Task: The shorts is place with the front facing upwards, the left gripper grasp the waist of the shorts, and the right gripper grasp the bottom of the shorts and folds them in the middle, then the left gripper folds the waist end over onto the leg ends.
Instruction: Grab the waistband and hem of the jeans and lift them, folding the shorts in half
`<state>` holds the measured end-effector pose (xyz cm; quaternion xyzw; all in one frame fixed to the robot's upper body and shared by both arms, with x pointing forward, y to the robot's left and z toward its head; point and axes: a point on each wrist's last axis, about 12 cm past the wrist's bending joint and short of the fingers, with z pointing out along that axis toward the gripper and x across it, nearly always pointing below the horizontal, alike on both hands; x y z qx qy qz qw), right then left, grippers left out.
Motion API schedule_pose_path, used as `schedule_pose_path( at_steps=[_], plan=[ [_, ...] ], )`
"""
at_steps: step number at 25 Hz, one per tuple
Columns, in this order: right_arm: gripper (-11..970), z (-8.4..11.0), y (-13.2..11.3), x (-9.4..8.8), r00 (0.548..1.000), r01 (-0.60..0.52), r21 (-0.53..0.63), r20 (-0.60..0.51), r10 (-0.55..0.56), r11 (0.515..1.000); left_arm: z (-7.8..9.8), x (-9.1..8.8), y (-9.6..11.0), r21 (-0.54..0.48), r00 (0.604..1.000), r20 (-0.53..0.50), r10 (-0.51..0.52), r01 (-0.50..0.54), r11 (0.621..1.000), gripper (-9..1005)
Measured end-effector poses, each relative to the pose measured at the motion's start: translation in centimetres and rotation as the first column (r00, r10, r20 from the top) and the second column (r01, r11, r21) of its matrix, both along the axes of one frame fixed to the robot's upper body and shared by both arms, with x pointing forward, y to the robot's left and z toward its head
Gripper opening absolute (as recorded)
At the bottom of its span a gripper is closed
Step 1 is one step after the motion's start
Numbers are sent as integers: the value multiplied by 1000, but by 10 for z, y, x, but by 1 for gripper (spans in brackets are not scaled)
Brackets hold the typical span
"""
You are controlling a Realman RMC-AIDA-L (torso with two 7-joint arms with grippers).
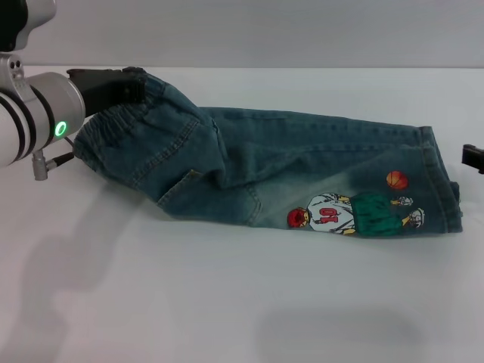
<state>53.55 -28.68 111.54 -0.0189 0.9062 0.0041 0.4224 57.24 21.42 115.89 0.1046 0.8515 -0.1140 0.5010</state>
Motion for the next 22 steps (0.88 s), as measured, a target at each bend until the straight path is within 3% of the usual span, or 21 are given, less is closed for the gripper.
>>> schedule_pose_path(
  at_steps=[22],
  plan=[
    [625,-26,16,23,998,-44,24,-49,45,999,5,-3,-6,9,999,16,-28,28,1000,31]
  ],
)
